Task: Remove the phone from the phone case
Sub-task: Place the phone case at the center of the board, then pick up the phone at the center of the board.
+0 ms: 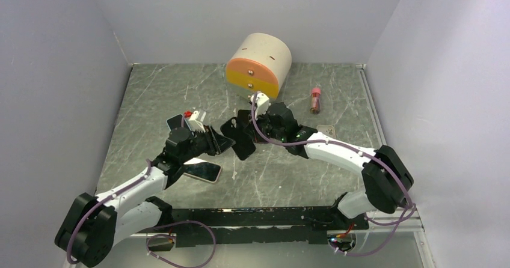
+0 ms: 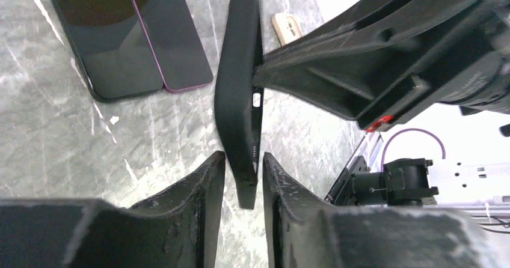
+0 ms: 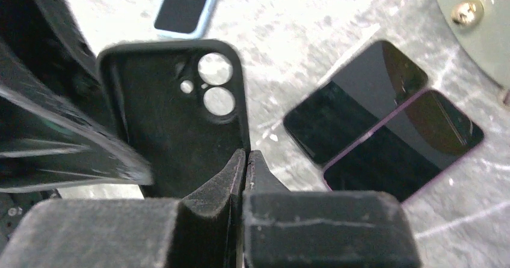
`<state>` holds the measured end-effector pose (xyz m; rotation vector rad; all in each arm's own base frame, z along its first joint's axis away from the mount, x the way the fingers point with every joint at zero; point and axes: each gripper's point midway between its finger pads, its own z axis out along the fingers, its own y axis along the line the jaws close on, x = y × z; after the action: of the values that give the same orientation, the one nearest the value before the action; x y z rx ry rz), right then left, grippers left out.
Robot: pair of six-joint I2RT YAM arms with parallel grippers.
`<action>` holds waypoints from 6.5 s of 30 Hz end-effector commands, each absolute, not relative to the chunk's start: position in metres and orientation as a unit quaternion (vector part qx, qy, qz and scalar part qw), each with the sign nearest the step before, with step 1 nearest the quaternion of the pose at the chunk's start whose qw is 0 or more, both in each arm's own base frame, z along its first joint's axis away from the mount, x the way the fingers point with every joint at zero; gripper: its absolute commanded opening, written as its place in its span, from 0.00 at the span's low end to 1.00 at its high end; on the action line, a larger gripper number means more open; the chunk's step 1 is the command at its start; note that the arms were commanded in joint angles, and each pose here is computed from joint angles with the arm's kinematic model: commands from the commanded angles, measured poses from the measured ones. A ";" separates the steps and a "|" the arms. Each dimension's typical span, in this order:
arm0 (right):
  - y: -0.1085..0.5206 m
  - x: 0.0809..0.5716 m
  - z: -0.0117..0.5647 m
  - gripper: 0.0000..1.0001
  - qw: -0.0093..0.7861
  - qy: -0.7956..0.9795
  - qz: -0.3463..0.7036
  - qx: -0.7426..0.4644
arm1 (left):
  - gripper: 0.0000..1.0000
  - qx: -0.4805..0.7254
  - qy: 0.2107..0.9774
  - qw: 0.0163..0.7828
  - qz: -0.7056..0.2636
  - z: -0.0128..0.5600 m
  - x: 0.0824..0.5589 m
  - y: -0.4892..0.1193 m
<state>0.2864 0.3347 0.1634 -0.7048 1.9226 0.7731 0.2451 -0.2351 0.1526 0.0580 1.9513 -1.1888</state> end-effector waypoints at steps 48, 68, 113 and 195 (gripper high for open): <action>0.030 0.336 0.034 0.02 0.242 0.969 -0.010 0.040 | 0.94 -0.110 0.799 0.531 -0.259 0.168 0.272 -0.141; 0.064 0.351 0.078 0.43 0.324 0.946 0.031 0.006 | 0.94 -0.135 0.809 0.516 -0.248 0.158 0.273 -0.138; 0.227 0.284 0.100 0.99 0.493 0.816 0.165 -0.252 | 0.94 -0.527 0.842 0.112 0.031 0.065 0.206 -0.090; 0.410 0.221 0.100 0.85 0.385 0.776 0.428 -0.256 | 0.03 -0.280 0.860 0.275 -0.325 0.098 0.279 -0.172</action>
<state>0.2124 0.3804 0.0684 -0.6929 2.0850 1.0173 0.2566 -0.1437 0.0535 -0.9523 2.4489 -0.6505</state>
